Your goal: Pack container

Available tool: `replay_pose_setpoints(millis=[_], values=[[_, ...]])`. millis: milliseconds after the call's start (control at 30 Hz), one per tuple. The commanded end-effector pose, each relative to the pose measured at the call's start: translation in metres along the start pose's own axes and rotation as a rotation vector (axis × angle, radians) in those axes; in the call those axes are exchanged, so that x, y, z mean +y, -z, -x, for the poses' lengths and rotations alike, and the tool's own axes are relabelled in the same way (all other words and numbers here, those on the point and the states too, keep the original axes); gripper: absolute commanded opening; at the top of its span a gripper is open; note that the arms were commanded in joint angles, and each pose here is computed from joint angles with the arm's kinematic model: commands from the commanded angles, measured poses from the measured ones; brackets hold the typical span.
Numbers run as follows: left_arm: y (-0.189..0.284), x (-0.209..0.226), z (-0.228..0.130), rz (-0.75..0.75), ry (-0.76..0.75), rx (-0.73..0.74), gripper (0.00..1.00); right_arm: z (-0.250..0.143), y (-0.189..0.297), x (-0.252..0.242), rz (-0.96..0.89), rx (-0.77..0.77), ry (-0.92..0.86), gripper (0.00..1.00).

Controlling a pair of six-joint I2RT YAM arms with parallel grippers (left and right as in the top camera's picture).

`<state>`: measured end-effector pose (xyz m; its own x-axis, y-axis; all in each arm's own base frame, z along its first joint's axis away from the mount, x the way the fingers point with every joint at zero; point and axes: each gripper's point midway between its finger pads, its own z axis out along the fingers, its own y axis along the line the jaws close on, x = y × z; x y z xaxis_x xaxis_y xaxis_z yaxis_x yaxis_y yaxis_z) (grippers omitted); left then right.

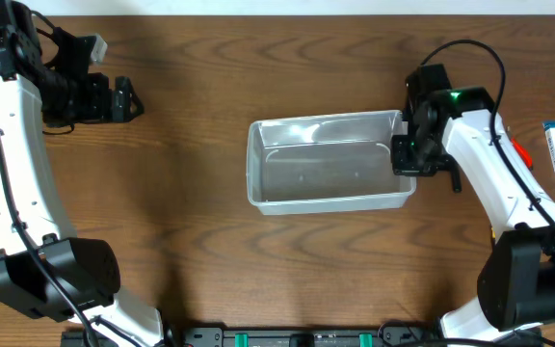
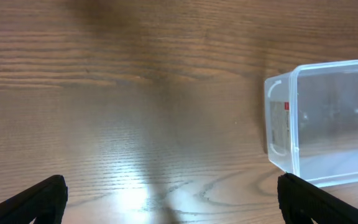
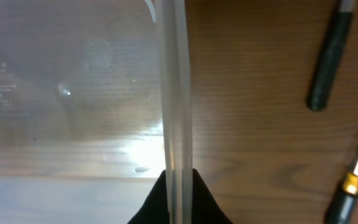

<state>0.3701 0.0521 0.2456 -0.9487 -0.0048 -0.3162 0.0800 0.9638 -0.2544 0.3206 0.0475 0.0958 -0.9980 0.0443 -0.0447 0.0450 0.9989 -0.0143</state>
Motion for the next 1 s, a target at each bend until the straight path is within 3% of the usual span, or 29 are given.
replay_pose_setpoints(millis=[0,967], values=[[0.001,0.002,-0.003,0.007,-0.007,0.008,0.98,-0.007,-0.002,0.007,0.051,0.005,0.005,0.03],[0.001,0.001,-0.005,0.004,-0.003,0.017,0.98,0.000,-0.014,0.010,0.067,-0.032,-0.101,0.04]])
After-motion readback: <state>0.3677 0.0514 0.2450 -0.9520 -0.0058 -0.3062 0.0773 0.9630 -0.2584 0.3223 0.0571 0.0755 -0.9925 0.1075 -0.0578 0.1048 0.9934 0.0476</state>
